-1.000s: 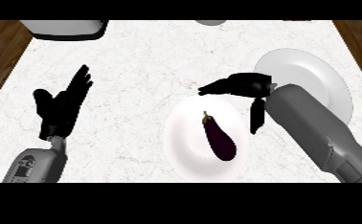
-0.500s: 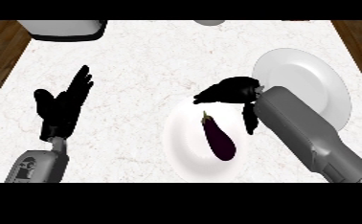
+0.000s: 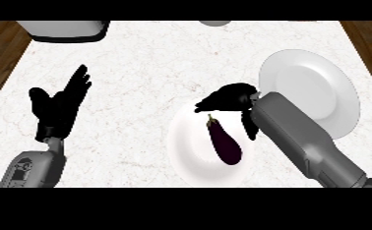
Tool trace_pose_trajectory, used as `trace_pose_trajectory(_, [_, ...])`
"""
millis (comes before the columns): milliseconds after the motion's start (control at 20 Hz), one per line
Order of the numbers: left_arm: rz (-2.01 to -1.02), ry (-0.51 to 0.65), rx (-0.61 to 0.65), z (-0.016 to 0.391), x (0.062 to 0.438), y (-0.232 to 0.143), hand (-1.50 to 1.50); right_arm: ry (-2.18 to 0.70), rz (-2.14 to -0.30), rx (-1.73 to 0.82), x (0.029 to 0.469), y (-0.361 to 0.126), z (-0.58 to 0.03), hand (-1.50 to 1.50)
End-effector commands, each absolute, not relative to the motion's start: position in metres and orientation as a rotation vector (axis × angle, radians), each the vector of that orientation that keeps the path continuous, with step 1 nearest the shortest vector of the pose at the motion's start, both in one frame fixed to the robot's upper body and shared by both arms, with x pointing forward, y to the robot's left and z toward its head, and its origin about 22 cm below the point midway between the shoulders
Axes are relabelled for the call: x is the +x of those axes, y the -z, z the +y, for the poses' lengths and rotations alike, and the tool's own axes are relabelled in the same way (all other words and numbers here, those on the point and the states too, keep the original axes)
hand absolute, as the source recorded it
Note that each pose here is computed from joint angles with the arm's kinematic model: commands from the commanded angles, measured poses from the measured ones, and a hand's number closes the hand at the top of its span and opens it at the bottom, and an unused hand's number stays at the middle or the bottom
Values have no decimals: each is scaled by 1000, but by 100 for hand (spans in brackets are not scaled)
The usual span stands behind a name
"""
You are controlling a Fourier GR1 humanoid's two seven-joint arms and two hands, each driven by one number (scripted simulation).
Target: Pick the eggplant from the plate and place it in the plate
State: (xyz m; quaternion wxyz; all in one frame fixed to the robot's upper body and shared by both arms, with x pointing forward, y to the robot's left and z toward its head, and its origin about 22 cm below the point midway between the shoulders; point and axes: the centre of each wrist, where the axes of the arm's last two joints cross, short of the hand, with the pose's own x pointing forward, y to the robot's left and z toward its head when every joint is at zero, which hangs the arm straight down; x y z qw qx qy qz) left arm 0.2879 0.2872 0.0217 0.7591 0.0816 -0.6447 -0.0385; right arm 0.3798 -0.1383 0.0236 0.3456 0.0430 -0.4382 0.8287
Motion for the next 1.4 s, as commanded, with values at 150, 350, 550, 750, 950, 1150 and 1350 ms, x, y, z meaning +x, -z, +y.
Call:
trace_pose_trajectory(150, [-1386,90,161,283,285,-27,0,-2177,-1122,99,364,-4,-108,-150])
trace_pose_trajectory(350, [-1408,92,184,283,287,-23,0,-2218,-1117,85,363,8,-114,-150])
trace_pose_trajectory(550, [-1416,63,150,285,268,-21,0,-2272,-1043,93,362,10,-117,-150])
trace_pose_trajectory(750, [-1411,97,157,279,278,-13,0,-2335,-1019,220,365,19,-136,150])
trace_pose_trajectory(950, [-1405,89,175,281,272,-23,0,-2346,-1041,231,354,21,-126,150])
trace_pose_trajectory(1150, [-1398,70,180,285,279,-16,0,-2315,-1065,243,352,23,-128,150])
trace_pose_trajectory(1350, [-1400,85,160,289,292,-24,0,-2254,-1255,155,337,19,-116,150])
